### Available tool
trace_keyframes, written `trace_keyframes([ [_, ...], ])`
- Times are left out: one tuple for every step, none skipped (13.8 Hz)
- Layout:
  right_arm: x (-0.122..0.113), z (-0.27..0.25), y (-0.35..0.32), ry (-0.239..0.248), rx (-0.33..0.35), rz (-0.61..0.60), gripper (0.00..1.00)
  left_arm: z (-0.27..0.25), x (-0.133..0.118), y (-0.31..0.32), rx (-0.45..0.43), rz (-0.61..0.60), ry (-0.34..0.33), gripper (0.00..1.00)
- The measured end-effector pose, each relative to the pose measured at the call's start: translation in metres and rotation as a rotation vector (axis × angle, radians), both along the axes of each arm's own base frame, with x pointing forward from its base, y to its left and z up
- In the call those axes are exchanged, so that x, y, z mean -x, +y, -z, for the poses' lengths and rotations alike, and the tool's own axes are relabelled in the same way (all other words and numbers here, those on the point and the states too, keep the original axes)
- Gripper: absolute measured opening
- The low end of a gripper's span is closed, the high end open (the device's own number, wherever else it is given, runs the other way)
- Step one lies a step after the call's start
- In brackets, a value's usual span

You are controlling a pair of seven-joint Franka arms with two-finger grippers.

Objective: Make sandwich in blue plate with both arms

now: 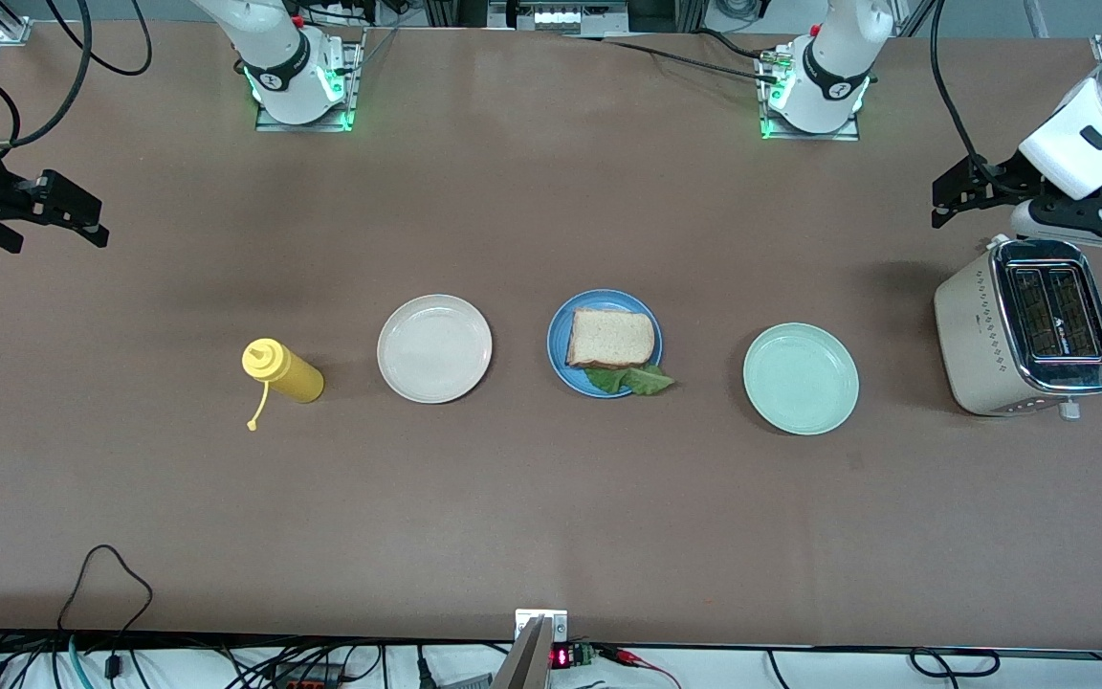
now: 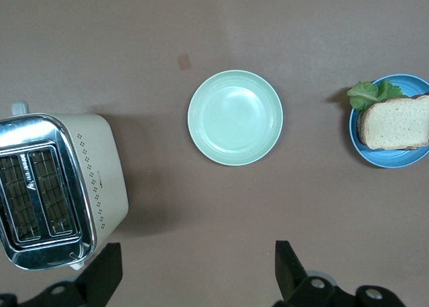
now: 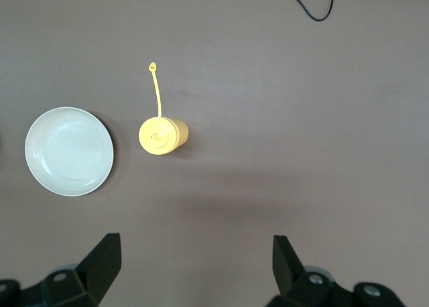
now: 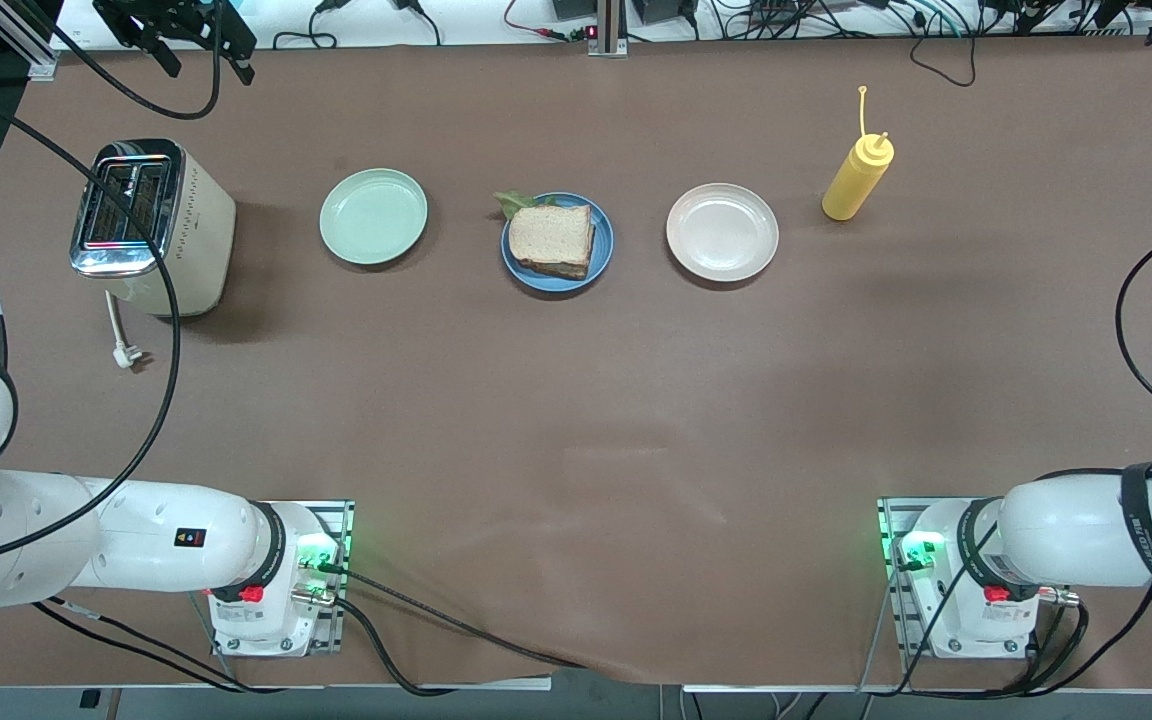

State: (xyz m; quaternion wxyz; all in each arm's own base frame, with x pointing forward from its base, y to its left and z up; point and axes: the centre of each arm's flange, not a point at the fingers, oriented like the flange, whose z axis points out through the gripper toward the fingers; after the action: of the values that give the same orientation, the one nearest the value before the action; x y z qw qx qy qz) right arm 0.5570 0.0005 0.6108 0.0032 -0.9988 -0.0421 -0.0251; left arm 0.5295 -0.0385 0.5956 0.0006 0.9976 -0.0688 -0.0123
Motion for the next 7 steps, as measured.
trace_keyframes([
  [0.0000,0.0000,-0.0001,0.000,0.000,0.000,1.00,-0.0001,-0.0023,0.0008,0.000,-0.001,0.001,1.00],
  [0.0000,0.0000,-0.0003,0.000,0.000,0.001,1.00,-0.0005,-0.0046,0.0011,0.000,-0.002,0.001,1.00],
  [0.0000,0.0000,-0.0004,0.000,0.000,0.001,1.00,-0.0010,-0.0066,0.0013,0.000,-0.003,0.000,1.00],
  [0.0000,0.0000,-0.0006,0.000,0.000,0.001,1.00,-0.0013,-0.0077,0.0012,0.000,-0.003,0.003,1.00],
  [0.0000,0.0000,-0.0007,0.000,0.000,0.001,1.00,-0.0012,-0.0078,0.0012,0.000,-0.003,0.008,1.00],
  [-0.0001,-0.0004,-0.0007,-0.001,0.000,0.000,1.00,-0.0013,-0.0074,0.0012,0.000,-0.003,0.011,1.00],
  [-0.0003,-0.0014,-0.0008,-0.004,0.000,-0.001,1.00,-0.0016,-0.0070,0.0013,-0.001,-0.002,0.014,1.00],
])
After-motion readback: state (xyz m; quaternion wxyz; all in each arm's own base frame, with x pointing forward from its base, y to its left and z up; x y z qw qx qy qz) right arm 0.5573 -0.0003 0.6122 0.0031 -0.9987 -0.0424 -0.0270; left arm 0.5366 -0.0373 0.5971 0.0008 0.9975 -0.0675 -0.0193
